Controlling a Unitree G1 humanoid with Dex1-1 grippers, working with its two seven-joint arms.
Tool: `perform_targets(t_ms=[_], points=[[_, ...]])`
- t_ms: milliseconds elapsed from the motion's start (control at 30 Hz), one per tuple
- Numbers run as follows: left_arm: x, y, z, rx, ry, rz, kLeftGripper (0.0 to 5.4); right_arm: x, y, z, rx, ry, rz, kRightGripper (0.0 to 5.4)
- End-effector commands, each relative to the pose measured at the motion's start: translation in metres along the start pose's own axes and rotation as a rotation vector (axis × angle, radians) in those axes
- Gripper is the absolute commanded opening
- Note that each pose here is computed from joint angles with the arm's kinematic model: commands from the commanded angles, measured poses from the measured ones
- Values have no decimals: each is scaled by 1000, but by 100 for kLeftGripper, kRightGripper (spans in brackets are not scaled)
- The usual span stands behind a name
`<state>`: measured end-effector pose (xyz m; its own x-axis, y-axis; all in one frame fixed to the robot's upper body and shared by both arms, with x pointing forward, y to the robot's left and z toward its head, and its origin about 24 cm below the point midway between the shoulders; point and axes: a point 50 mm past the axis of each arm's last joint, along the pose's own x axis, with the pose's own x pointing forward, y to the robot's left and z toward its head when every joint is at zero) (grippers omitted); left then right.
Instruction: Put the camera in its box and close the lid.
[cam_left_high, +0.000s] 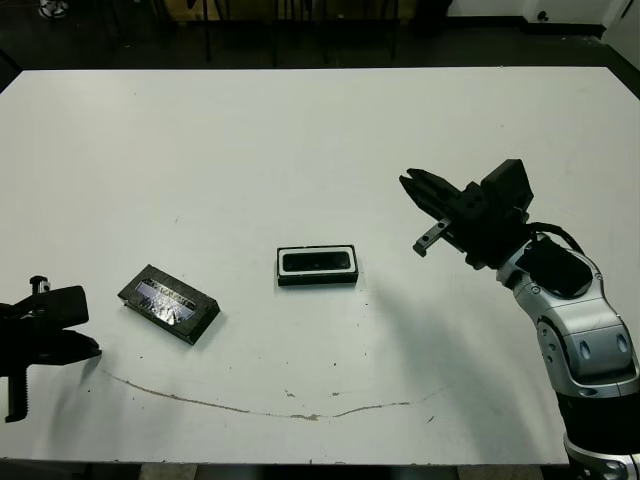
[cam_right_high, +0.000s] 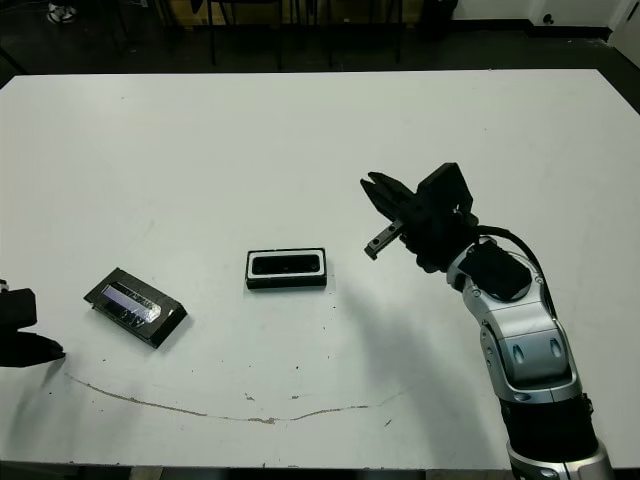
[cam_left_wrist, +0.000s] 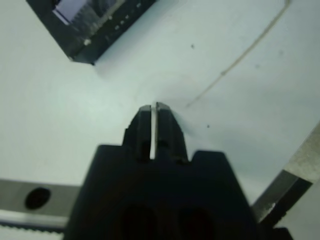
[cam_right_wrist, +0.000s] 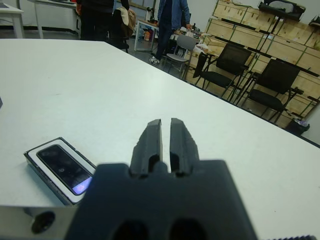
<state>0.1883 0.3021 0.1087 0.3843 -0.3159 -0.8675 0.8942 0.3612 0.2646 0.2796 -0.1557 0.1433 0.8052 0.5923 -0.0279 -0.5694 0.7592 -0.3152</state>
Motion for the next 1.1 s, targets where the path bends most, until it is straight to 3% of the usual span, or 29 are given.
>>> perform_targets(t_ms=[33, 467, 900, 1100], points=[[9, -3, -7, -56, -33, 58, 0, 0, -3, -1, 1, 13, -4, 1], [33, -2, -5, -279, -126, 307, 0, -1, -2, -1, -4, 18, -2, 1], [51, 2, 11, -307, -216, 278, 0, 0, -2, -1, 1, 24, -2, 1], [55, 8, 24, -256, -251, 254, 0, 0, -3, -1, -8, 29, -3, 1]])
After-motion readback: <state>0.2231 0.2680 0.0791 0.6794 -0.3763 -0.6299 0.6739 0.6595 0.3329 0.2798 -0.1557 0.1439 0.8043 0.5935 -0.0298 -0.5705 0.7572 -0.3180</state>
